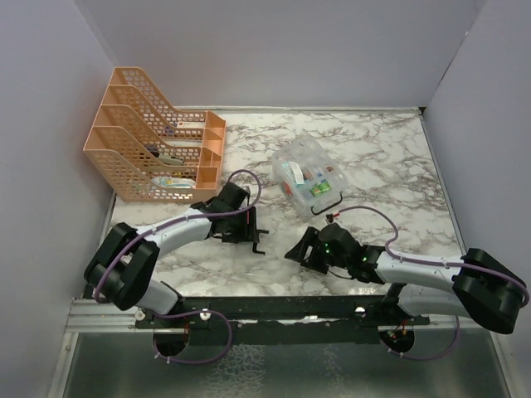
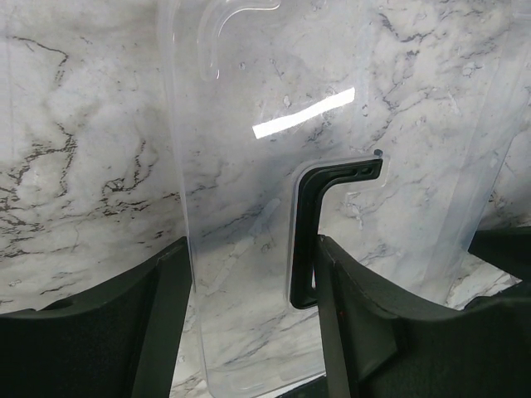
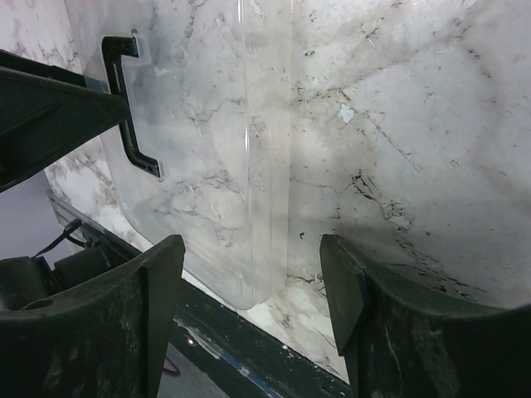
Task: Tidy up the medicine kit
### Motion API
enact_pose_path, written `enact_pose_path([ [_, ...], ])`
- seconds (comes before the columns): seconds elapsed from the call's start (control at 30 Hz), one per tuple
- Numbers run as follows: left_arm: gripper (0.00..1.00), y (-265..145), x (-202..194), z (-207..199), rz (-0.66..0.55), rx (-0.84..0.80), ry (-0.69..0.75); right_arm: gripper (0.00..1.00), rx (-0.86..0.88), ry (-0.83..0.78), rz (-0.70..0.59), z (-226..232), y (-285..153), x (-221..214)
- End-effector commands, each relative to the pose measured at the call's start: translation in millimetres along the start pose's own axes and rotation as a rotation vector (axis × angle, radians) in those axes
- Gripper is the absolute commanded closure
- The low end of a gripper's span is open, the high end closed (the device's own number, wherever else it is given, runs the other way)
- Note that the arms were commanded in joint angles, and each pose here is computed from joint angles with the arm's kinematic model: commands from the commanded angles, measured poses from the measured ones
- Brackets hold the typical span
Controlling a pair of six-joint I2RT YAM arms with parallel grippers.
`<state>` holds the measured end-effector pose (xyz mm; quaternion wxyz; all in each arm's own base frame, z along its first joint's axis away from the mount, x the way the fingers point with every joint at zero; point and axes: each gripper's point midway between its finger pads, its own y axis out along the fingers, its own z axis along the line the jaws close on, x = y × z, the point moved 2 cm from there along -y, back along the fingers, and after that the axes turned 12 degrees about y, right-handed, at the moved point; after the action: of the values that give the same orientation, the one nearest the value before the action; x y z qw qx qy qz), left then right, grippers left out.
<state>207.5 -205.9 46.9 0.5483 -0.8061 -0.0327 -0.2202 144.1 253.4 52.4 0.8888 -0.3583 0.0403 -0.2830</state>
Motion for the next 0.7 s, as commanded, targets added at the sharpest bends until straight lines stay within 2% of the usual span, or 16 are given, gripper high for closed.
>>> enact_pose_path([
  [0.0,0.55,-7,-12,1,0.037,-0.041,-0.011,0.32,0.050,0.004,0.033,7,4,-5],
  [0.47,0.57,-18,-7,-4,0.008,-0.121,-0.060,0.35,0.124,-0.014,0.147,25,16,-22],
  [0.67,0.57,-19,-8,-3,0.011,-0.126,-0.069,0.40,0.220,-0.057,0.154,41,11,-23],
])
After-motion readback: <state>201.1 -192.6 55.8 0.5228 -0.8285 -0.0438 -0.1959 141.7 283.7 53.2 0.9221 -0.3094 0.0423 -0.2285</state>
